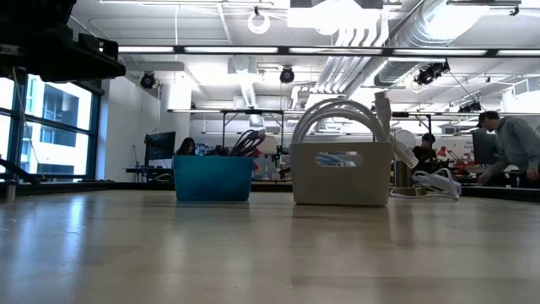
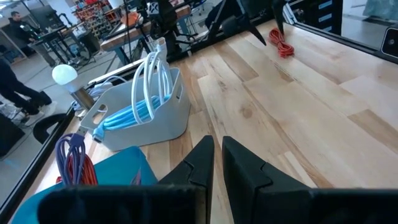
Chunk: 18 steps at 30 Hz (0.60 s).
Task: Pick & Place USB Port
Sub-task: Put the red charger cable into the blue bin
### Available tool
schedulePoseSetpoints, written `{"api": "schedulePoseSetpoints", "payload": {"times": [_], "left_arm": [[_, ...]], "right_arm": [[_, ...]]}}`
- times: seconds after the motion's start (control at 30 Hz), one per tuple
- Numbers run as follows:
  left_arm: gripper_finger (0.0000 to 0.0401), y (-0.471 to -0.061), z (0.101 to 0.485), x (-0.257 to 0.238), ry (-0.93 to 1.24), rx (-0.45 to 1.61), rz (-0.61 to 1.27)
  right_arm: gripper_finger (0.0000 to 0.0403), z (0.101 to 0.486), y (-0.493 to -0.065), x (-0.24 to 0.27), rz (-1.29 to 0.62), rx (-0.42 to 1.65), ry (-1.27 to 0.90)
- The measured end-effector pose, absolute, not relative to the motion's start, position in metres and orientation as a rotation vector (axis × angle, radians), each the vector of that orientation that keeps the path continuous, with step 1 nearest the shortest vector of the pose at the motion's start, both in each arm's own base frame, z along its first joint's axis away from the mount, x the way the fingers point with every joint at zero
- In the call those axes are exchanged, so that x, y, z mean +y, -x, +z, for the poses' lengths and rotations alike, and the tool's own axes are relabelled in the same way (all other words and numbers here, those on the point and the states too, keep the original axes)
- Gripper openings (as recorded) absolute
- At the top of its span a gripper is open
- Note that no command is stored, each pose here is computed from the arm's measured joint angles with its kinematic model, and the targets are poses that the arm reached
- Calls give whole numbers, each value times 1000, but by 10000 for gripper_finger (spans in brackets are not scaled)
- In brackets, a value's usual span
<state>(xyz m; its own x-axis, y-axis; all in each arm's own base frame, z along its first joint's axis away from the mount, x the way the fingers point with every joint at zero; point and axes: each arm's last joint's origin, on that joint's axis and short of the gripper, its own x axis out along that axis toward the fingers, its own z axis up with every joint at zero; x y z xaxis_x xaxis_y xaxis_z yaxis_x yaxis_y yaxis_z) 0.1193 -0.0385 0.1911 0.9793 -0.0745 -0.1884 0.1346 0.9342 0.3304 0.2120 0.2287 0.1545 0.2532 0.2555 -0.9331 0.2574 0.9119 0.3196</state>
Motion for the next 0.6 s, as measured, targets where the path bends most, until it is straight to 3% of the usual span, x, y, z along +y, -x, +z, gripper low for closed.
{"api": "schedulePoseSetpoints", "payload": {"times": [0.6], "left_arm": [[30, -119, 189, -38, -357, 198, -108]], "right_arm": [[199, 152, -215, 235, 20, 1338, -546]]}}
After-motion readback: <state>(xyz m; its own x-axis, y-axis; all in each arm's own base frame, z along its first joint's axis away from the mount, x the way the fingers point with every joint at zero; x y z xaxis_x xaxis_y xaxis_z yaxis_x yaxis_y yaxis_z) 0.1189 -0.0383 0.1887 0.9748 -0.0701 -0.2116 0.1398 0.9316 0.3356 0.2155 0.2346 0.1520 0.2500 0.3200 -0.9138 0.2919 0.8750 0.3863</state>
